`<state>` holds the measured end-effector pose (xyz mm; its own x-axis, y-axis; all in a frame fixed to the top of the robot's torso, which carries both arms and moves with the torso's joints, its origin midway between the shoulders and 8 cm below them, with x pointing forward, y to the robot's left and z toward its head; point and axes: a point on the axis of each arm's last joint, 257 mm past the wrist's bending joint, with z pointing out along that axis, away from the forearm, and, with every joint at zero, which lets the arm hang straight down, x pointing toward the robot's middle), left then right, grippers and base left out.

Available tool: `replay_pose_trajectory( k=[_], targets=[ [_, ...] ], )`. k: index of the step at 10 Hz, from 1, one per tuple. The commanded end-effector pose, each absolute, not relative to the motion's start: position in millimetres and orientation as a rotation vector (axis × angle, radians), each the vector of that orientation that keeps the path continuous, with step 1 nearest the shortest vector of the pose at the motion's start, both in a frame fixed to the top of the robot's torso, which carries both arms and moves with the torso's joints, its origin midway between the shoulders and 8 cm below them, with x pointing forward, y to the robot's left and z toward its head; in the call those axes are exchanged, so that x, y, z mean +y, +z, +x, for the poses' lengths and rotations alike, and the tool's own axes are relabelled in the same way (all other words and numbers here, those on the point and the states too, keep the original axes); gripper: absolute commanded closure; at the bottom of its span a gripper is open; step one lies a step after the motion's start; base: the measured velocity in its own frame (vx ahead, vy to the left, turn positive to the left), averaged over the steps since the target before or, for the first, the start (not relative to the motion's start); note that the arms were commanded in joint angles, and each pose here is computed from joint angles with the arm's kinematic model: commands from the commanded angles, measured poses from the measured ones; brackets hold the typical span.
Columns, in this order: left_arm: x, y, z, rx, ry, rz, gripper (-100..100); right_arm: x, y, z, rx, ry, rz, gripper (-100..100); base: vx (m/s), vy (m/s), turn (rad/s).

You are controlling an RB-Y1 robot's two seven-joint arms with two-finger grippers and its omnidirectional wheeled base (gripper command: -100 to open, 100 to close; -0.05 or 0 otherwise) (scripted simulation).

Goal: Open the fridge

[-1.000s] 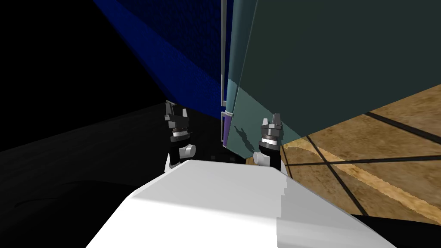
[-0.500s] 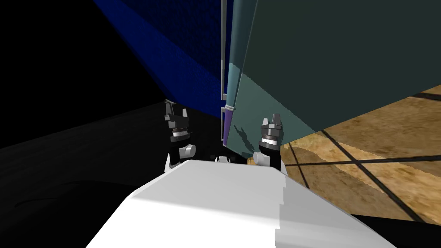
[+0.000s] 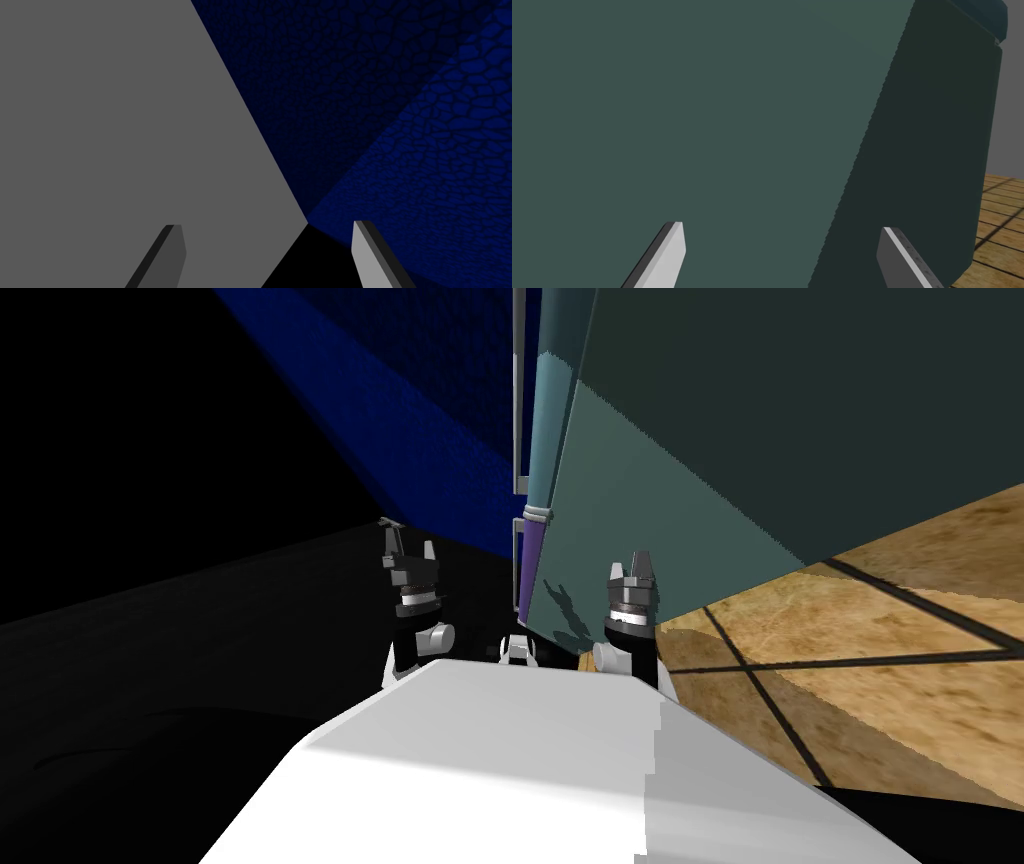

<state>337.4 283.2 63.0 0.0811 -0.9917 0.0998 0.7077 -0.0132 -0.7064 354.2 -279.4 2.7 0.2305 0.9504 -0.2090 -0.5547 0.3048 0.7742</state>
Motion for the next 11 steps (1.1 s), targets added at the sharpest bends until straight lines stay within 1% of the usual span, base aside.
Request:
replay_pose_trajectory(
  k=[1,4,11],
  targets=[
    [283,63,337,0.511,-1.443,-0.708,0,-278,5,352,0.837,1.062,0.532,-100,0.052,0.064,-0.053],
    [283,63,337,0.511,-1.443,-0.708,0,-284,9,347,0.902,0.937,0.426,-100,0.089,0.079,-0.067],
    [283,63,337,0.511,-1.443,-0.708,0,-315,17,333,1.022,0.519,0.175,-100,0.109,0.124,-0.103]
  ],
)
